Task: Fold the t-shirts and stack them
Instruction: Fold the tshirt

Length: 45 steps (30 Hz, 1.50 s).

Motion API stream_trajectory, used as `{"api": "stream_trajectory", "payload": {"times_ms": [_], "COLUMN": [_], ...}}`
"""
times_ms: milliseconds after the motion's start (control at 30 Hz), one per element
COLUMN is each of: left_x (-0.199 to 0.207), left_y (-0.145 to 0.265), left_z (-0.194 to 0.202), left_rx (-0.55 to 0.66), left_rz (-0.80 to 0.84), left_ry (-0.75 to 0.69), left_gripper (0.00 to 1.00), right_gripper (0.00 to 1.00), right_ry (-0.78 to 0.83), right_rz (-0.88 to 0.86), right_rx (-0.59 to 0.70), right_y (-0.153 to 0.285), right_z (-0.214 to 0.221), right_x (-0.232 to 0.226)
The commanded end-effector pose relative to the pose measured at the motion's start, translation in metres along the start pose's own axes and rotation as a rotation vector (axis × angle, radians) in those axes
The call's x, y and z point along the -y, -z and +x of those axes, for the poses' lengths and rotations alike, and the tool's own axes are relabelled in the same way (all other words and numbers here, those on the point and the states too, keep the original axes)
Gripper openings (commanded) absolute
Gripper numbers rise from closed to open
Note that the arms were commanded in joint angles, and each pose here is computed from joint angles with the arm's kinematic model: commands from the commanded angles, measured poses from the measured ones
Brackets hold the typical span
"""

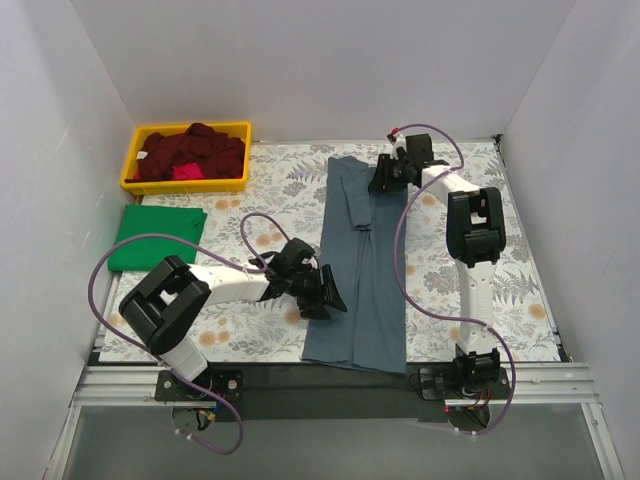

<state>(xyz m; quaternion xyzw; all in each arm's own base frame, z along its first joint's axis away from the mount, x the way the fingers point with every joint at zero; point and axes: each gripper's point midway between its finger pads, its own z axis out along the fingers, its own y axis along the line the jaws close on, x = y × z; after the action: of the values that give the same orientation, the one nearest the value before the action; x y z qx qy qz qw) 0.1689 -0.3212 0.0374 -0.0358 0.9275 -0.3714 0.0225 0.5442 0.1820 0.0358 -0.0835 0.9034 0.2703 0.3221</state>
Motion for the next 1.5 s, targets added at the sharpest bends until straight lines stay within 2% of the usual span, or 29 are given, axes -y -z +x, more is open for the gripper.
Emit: {"api": "stream_trajectory", "payload": {"times_ms": [0, 67, 100, 133, 167, 200, 267, 300, 333, 433, 600, 800, 1033, 1300, 1433, 1467], "left_x": [0.014, 0.019, 0.023, 0.024, 0.024, 0.021, 0.025, 0.022, 0.02, 0.005, -0.024, -0.047, -0.066, -0.078, -0.077, -0.077], "left_y": [0.006, 0.013, 0.021, 0.026, 0.033, 0.04, 0.06, 0.068, 0.08, 0.104, 0.136, 0.163, 0.155, 0.153, 0.151, 0.149], "left_z": [-0.001, -0.007, -0.016, -0.02, -0.023, -0.036, -0.048, -0.056, -0.068, -0.092, -0.12, -0.132, -0.131, -0.136, -0.136, -0.134], "left_rx": [0.018, 0.058, 0.119, 0.148, 0.167, 0.243, 0.318, 0.355, 0.422, 0.516, 0.598, 0.728, 0.738, 0.719, 0.71, 0.7], "left_rz": [0.036, 0.03, 0.024, 0.012, -0.022, -0.065, -0.111, -0.135, -0.164, -0.241, -0.338, -0.435, -0.454, -0.485, -0.476, -0.466], "left_ry": [0.118, 0.124, 0.111, 0.083, 0.074, 0.06, -0.003, -0.022, -0.039, -0.084, -0.16, -0.233, -0.238, -0.215, -0.212, -0.209], "left_gripper": [0.55, 0.59, 0.61, 0.63, 0.65, 0.65, 0.67, 0.67, 0.67, 0.67, 0.61, 0.6, 0.6, 0.6, 0.65, 0.73], "right_gripper": [0.49, 0.49, 0.5, 0.5, 0.52, 0.53, 0.56, 0.56, 0.57, 0.56, 0.46, 0.45, 0.45, 0.44, 0.46, 0.47], "right_ry": [0.052, 0.051, 0.066, 0.086, 0.08, 0.08, 0.109, 0.098, 0.105, 0.087, 0.071, 0.063, 0.055, 0.093, 0.13, 0.136], "right_rz": [-0.043, -0.036, -0.031, -0.01, 0.009, 0.025, 0.036, 0.05, 0.061, 0.079, 0.066, 0.035, 0.079, 0.109, 0.1, 0.1], "right_rx": [-0.001, -0.007, -0.003, 0.029, 0.017, 0.02, 0.066, 0.04, 0.075, 0.064, 0.046, 0.012, -0.042, -0.01, 0.049, 0.049], "right_y": [-0.016, -0.013, -0.008, 0.006, 0.012, 0.02, 0.048, 0.053, 0.07, 0.087, 0.084, 0.059, 0.021, -0.013, -0.004, 0.0], "right_z": [-0.009, -0.011, -0.012, -0.024, -0.017, -0.016, -0.03, -0.014, -0.023, -0.001, 0.031, 0.045, 0.06, 0.036, 0.0, -0.004], "right_x": [-0.007, -0.008, -0.009, -0.014, -0.014, -0.013, -0.028, -0.026, -0.035, -0.046, -0.063, -0.075, -0.057, -0.045, -0.058, -0.061]}}
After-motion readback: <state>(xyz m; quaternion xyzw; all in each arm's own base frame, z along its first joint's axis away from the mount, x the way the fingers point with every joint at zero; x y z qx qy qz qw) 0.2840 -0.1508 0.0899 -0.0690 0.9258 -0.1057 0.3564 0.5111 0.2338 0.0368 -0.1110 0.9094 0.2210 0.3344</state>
